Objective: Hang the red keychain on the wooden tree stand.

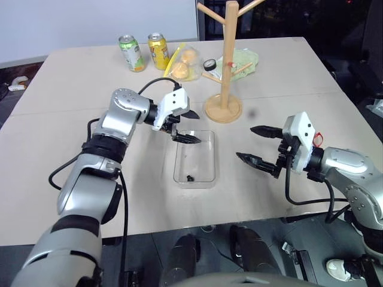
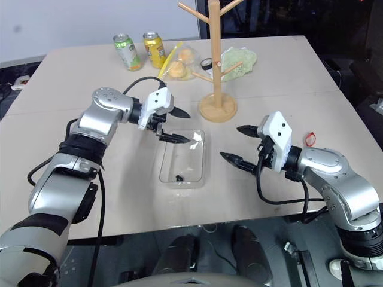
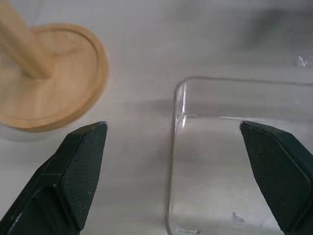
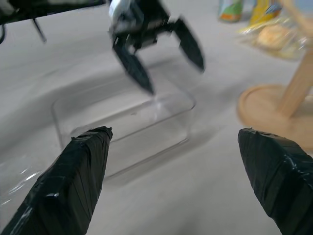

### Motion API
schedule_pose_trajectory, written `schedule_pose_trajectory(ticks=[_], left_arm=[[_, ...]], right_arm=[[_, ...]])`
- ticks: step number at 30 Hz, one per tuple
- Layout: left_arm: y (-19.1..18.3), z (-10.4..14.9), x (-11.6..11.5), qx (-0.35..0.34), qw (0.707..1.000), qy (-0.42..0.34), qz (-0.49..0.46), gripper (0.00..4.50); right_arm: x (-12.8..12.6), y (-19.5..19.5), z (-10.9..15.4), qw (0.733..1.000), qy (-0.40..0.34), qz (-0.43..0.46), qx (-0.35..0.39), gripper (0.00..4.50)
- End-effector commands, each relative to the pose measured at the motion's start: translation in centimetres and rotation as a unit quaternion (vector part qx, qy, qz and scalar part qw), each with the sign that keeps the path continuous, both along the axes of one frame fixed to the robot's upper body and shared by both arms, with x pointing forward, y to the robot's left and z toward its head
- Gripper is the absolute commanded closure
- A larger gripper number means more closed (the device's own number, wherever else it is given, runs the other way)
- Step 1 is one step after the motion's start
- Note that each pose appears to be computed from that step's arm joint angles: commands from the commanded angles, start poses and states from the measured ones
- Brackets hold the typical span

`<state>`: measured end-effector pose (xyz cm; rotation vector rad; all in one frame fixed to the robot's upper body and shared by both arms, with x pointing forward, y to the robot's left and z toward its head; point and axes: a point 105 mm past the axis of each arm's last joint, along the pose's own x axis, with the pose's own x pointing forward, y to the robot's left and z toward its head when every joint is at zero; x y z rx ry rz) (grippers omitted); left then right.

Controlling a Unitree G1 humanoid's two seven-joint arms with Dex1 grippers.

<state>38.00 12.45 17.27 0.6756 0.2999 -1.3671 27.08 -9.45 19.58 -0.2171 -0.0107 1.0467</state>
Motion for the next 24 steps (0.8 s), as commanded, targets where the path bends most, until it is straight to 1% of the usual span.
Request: schedule_pose_trajectory(ticks=[1, 4, 6, 7, 10, 11, 12, 14, 15, 22, 24], left_arm=[[-0.3, 0.6, 0.0, 0.016, 0.999, -0.018, -0.032, 0.0], [-0.5, 0.3, 0.2, 0.021, 0.999, -0.019, -0.042, 0.0], [-0.4, -0.1, 0.1, 0.03, 0.998, -0.008, -0.049, 0.55], [-0.2, -0.3, 0.0, 0.036, 0.998, -0.004, -0.052, 0.71], [0.0, -0.6, 0.0, 0.043, 0.998, -0.002, -0.055, 2.03], [0.1, -0.7, 0.0, 0.044, 0.997, -0.002, -0.056, 2.62], [0.1, -0.8, 0.1, 0.045, 0.997, -0.002, -0.055, 2.91], [0.1, -1.0, 0.2, 0.049, 0.997, -0.005, -0.054, 3.81], [0.1, -1.0, 0.3, 0.05, 0.997, -0.006, -0.053, 4.4], [0.1, -0.7, 0.4, 0.043, 0.998, -0.009, -0.053, 4.4], [0.4, -0.4, 0.5, 0.03, 0.999, -0.007, -0.04, 4.4]], right_arm=[[-1.0, 0.5, 2.8, 0.998, -0.056, 0.01, 0.023, 0.07], [-1.3, 0.8, 2.9, 0.998, -0.062, 0.015, 0.014, 0.07], [-1.4, 1.1, 3.0, 0.998, -0.062, 0.017, 0.012, 0.0], [-1.5, 1.2, 3.0, 0.998, -0.062, 0.018, 0.012, 0.0], [-1.6, 1.5, 3.2, 0.998, -0.061, 0.022, 0.012, 0.0], [-1.7, 1.5, 3.3, 0.998, -0.061, 0.024, 0.011, 0.0], [-1.7, 1.6, 3.3, 0.998, -0.061, 0.024, 0.011, 0.0], [-1.5, 1.6, 3.4, 0.998, -0.06, 0.024, 0.011, 0.0], [-1.5, 1.6, 3.4, 0.998, -0.059, 0.023, 0.011, 0.0], [-1.4, 1.5, 3.1, 0.998, -0.053, 0.021, 0.014, 0.0], [-1.4, 1.5, 2.9, 0.998, -0.051, 0.021, 0.014, 0.0]])
